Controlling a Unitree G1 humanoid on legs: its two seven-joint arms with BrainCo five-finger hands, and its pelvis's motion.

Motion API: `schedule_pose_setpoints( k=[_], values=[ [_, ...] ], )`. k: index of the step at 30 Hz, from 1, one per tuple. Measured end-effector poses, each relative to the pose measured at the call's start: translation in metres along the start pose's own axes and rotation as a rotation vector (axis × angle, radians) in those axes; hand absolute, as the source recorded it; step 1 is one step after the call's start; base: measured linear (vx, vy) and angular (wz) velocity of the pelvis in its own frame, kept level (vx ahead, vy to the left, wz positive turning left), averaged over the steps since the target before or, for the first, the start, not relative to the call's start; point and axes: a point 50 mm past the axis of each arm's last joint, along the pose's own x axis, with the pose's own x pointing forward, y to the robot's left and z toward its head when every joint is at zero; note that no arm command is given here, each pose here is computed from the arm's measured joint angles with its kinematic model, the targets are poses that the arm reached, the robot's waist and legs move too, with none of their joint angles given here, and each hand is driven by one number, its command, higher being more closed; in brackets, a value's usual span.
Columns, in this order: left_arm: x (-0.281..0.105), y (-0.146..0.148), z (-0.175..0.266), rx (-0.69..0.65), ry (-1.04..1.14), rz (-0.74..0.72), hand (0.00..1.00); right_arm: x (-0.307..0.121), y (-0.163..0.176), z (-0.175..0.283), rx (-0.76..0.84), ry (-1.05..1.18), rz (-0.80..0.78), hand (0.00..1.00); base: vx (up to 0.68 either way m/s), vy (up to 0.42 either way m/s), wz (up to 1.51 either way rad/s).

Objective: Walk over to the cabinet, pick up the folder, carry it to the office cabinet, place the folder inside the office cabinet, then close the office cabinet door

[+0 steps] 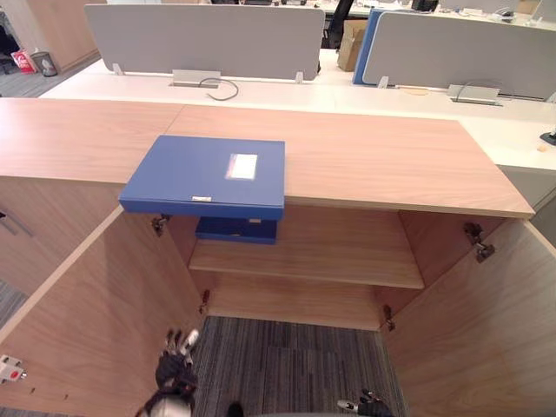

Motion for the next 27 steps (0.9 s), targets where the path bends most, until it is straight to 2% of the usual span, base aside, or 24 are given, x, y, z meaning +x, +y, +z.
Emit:
schedule_pose_setpoints(
  k=[2, 6, 8, 12, 14, 19, 21, 27],
  values=[
    [0.0, -0.017, 0.016, 0.015, -0.079, -0.046, 0.0, 0.0, 0.002, 0.0, -0.017, 0.003, 0.008, 0.0, 0.06, -0.003, 0.05],
    [-0.01, -0.061, 0.053, 0.154, -0.266, -0.201, 0.0, 0.0, 0.004, -0.001, -0.032, 0.01, 0.015, 0.0, 0.03, -0.009, 0.07],
    [-0.015, -0.077, 0.068, 0.263, -0.373, -0.226, 0.0, 0.0, 0.005, -0.002, -0.037, 0.013, 0.02, 0.0, -0.01, -0.001, 0.09],
    [-0.032, -0.109, 0.097, 0.471, -0.642, -0.206, 0.0, 0.0, 0.008, -0.005, -0.054, 0.024, 0.031, 0.0, -0.04, 0.012, 0.02],
    [-0.04, -0.121, 0.112, 0.6, -0.809, -0.134, 0.0, 0.0, 0.011, -0.005, -0.05, 0.024, 0.037, 0.0, -0.09, 0.01, -0.07],
    [-0.046, -0.133, 0.134, 0.702, -1.04, 0.064, 0.0, -0.001, 0.013, -0.009, -0.047, 0.031, 0.039, 0.0, -0.09, 0.015, -0.07],
    [-0.05, -0.14, 0.14, 0.731, -1.117, 0.099, 0.0, -0.001, 0.013, -0.01, -0.046, 0.032, 0.038, 0.0, -0.04, 0.012, -0.13],
    [-0.048, -0.183, 0.147, 0.928, -1.332, 0.026, 0.0, -0.002, 0.013, -0.01, -0.046, 0.028, 0.042, 0.0, -0.01, -0.007, -0.1]
  ],
)
